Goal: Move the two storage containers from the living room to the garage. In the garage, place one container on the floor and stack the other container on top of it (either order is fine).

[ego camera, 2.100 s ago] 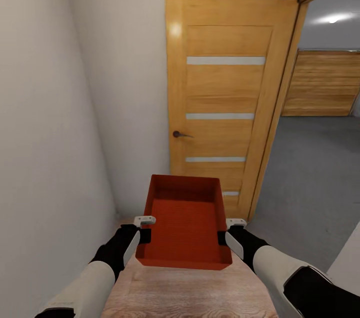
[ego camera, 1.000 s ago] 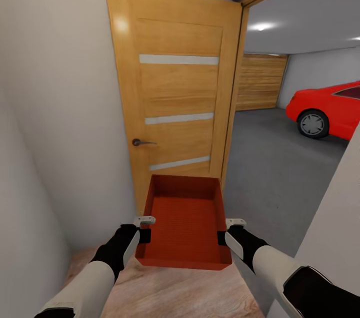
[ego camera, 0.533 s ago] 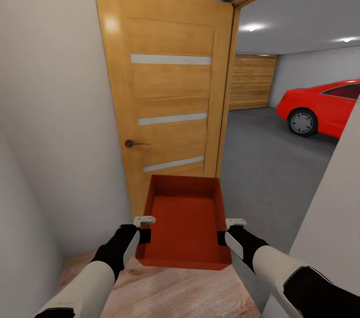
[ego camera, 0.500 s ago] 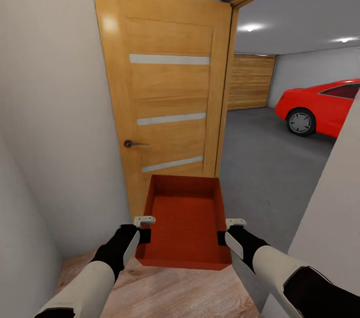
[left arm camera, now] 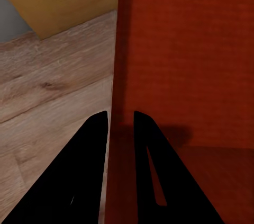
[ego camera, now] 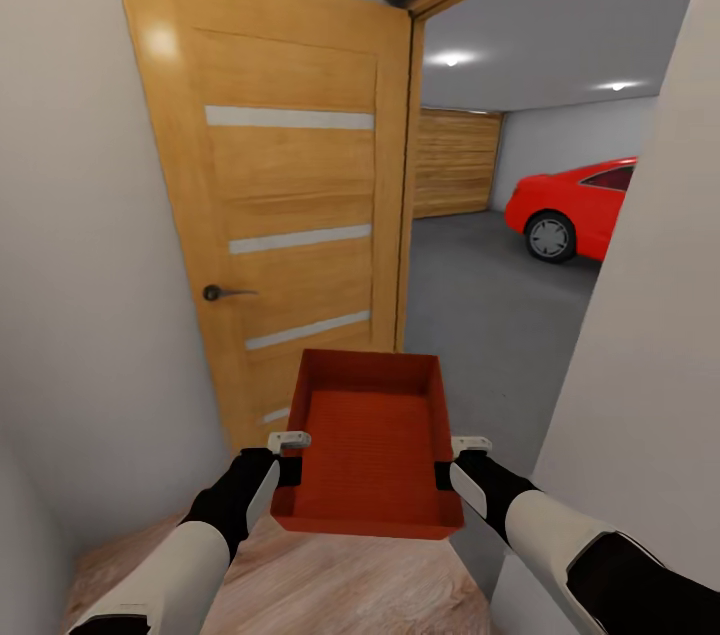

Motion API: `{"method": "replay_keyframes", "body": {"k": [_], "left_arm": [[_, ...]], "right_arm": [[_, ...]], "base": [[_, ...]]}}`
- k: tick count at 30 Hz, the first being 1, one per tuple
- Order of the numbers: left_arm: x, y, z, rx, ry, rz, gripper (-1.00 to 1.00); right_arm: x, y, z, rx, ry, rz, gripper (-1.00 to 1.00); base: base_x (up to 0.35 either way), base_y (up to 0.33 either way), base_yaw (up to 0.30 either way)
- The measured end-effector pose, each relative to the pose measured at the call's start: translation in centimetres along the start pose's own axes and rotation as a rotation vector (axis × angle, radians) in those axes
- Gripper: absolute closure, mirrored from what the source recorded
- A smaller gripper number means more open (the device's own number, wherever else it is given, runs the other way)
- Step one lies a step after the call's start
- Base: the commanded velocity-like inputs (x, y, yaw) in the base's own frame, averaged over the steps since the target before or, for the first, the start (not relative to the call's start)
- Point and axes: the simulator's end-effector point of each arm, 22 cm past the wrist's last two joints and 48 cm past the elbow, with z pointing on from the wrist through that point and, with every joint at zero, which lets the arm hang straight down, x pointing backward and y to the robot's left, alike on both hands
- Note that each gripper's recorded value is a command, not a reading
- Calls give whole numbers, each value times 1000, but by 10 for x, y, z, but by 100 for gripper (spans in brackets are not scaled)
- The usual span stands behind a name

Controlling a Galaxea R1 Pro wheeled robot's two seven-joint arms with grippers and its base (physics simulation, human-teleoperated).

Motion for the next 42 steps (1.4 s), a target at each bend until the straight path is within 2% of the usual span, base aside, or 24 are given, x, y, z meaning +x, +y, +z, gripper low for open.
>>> {"method": "replay_keyframes", "body": {"k": [12,35,42], "left_arm": [[0,0,0,0,0,0,100],[-1,1,-1,-1,-2,3,100],[-1,0,0,1,-2,2,100]], "right_arm": [[0,0,0,0,0,0,100],[0,1,0,-2,-2,2,100],[0,0,0,-1,-1,0,100]], "base": [[3,1,-247],[184,214,-10],[86,79,-224]]}}
